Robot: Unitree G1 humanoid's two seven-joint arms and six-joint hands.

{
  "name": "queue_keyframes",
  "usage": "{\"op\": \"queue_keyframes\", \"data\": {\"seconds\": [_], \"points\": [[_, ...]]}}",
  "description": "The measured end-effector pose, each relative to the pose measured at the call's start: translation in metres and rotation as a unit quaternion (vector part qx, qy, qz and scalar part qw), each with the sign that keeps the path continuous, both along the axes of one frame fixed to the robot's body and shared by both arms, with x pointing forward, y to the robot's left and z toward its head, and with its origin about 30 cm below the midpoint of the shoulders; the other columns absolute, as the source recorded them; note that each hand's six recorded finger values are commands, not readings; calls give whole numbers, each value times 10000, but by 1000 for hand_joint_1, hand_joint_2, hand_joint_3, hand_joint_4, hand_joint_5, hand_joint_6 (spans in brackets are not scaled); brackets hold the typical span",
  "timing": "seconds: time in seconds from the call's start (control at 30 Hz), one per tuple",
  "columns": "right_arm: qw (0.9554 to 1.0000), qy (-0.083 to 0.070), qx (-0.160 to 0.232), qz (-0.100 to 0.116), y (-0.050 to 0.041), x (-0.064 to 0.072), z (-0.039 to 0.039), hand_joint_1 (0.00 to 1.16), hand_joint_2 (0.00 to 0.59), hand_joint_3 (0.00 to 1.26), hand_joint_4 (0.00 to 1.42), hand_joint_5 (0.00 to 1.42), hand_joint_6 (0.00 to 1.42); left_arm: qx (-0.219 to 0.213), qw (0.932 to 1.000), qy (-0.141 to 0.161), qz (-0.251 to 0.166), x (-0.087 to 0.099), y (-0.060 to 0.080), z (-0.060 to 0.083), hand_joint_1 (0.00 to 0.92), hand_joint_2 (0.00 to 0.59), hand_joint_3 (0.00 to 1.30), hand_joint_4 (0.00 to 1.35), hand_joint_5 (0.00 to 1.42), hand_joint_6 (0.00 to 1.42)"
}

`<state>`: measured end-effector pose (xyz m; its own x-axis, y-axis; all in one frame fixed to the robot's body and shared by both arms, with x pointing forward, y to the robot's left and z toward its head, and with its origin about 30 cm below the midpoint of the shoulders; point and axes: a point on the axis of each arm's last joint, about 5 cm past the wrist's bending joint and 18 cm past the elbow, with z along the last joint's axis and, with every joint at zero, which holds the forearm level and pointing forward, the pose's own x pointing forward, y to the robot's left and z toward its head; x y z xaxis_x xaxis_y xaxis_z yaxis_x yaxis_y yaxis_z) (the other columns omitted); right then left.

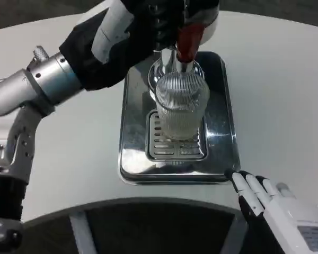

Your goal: Grasp the cup under the faucet to collect the drink, then remove the cup.

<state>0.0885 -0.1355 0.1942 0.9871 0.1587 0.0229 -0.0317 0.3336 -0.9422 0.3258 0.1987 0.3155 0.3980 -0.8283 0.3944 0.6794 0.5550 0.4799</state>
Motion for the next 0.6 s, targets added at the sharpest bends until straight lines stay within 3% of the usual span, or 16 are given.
{"op": "queue_keyframes", "data": {"seconds": [0.43, 0.6], "points": [[10000, 29, 2, -55, 3, -27, -15, 698, 316, 14, 0, 0, 0, 200, 9993, -78, -307, 132, -165, 117, 0, 4, 7, 0, 19, 0], [10000, 19, 25, -60, 9, -40, -17, 698, 316, 14, 0, 0, 0, 478, 9975, -326, -408, 148, -206, 223, 0, 4, 14, 0, 22, 0]]}}
